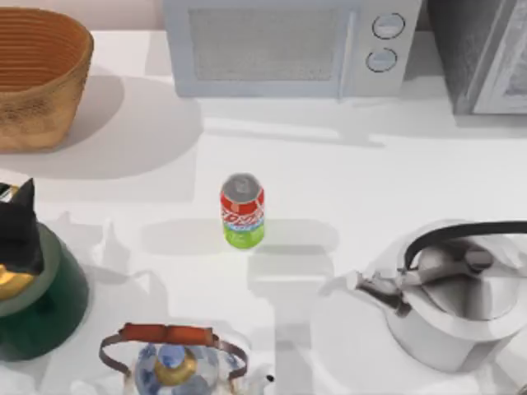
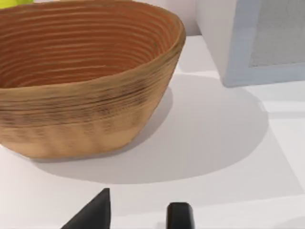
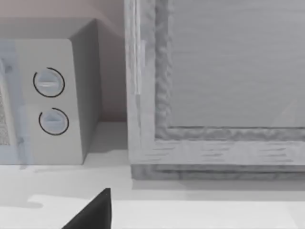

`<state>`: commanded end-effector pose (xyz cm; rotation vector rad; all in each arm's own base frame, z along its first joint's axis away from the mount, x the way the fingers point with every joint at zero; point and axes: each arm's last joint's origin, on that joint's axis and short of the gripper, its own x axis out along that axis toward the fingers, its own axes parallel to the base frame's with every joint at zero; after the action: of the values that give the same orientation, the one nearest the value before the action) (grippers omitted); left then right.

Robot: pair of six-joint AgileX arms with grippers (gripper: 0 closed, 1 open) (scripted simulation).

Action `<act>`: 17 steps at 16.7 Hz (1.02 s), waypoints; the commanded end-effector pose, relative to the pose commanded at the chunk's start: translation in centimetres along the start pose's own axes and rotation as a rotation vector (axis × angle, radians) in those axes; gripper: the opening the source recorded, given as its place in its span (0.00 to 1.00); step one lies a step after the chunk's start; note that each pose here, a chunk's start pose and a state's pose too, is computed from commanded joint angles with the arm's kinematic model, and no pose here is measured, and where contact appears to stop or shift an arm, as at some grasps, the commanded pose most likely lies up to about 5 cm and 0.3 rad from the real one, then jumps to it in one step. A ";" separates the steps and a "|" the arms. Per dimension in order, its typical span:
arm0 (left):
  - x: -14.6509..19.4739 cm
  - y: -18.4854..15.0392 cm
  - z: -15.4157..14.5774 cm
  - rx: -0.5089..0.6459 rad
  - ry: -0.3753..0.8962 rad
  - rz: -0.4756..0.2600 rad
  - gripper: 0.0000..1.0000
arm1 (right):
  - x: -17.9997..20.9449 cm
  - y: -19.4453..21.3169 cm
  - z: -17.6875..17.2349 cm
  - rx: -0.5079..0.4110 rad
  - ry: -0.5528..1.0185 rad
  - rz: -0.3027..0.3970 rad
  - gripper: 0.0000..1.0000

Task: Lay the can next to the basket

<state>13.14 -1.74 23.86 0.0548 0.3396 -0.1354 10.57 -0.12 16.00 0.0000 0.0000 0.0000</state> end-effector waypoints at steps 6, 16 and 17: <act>5.6 -2.5 8.4 0.111 0.387 -0.134 1.00 | 0.0 0.0 0.0 0.000 0.000 0.000 1.00; 21.0 -14.2 10.8 0.427 0.997 -0.361 1.00 | 0.0 0.0 0.0 0.000 0.000 0.000 1.00; 22.1 -15.4 10.2 0.456 1.038 -0.377 1.00 | 0.0 0.0 0.0 0.000 0.000 0.000 1.00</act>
<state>34.93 -20.44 25.61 0.5240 1.3533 -0.5614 10.57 -0.12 16.00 0.0000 0.0000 0.0000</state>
